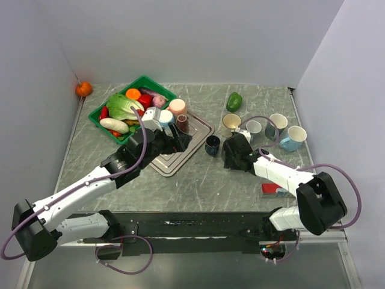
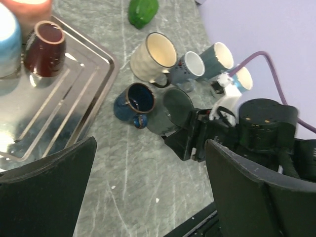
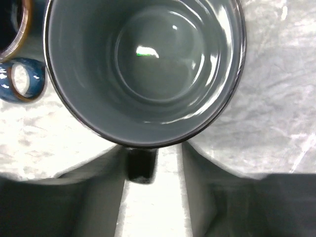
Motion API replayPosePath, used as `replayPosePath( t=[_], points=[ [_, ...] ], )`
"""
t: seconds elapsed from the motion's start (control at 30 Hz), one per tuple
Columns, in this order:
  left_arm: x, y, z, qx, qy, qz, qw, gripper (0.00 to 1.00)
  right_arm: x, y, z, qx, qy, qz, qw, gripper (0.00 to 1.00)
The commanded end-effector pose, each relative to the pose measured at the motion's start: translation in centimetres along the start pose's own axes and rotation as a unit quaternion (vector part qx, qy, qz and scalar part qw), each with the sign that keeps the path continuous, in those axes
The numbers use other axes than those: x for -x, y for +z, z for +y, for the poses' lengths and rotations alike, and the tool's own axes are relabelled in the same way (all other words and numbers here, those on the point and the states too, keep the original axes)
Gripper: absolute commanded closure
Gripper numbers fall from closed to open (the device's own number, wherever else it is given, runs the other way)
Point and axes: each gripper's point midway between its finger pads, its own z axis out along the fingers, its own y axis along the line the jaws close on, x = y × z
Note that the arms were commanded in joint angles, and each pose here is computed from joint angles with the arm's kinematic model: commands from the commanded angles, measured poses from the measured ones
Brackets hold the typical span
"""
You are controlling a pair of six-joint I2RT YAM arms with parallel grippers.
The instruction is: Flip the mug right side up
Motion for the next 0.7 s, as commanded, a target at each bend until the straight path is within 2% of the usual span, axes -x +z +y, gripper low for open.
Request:
replayPosePath(
  t=[0.0,0.03,0.13,0.23,0.33,0.37,0.6,0.67],
  points=[
    [1.9,0.2,-0.2,0.015,0.016,-0.027,0.999,0.04,2.6,-1.6,0.9,0.019,0.016,-0.051,0.998,0.35],
    [2.1,0.2,-0.2,0.018,0.020,-0.030,0.999,0.04,2.7,-1.9,0.9,0.021,0.017,-0.054,0.998,0.28],
    [2.5,0.6,0.5,0.041,0.043,-0.037,0.998,0.04,3.4,-3.3,1.0,0.030,0.020,-0.063,0.997,0.19],
    [2.9,1.5,0.8,0.048,0.083,-0.041,0.995,0.04,4.4,-5.1,1.1,0.046,0.026,-0.080,0.995,0.15],
    [2.8,2.9,0.9,0.043,0.123,-0.030,0.991,0.04,5.3,-7.0,1.1,0.061,0.029,-0.099,0.993,0.13],
    [2.7,3.9,2.5,0.063,0.126,-0.016,0.990,0.04,5.5,-7.5,1.1,0.065,0.030,-0.105,0.992,0.13],
    [3.5,8.6,6.9,0.092,0.150,0.012,0.984,0.04,6.8,-10.7,0.7,0.093,0.036,-0.150,0.984,0.11],
    [3.6,9.6,9.8,0.135,0.143,0.019,0.980,0.04,6.8,-10.9,0.5,0.093,0.037,-0.152,0.983,0.11]
  ],
)
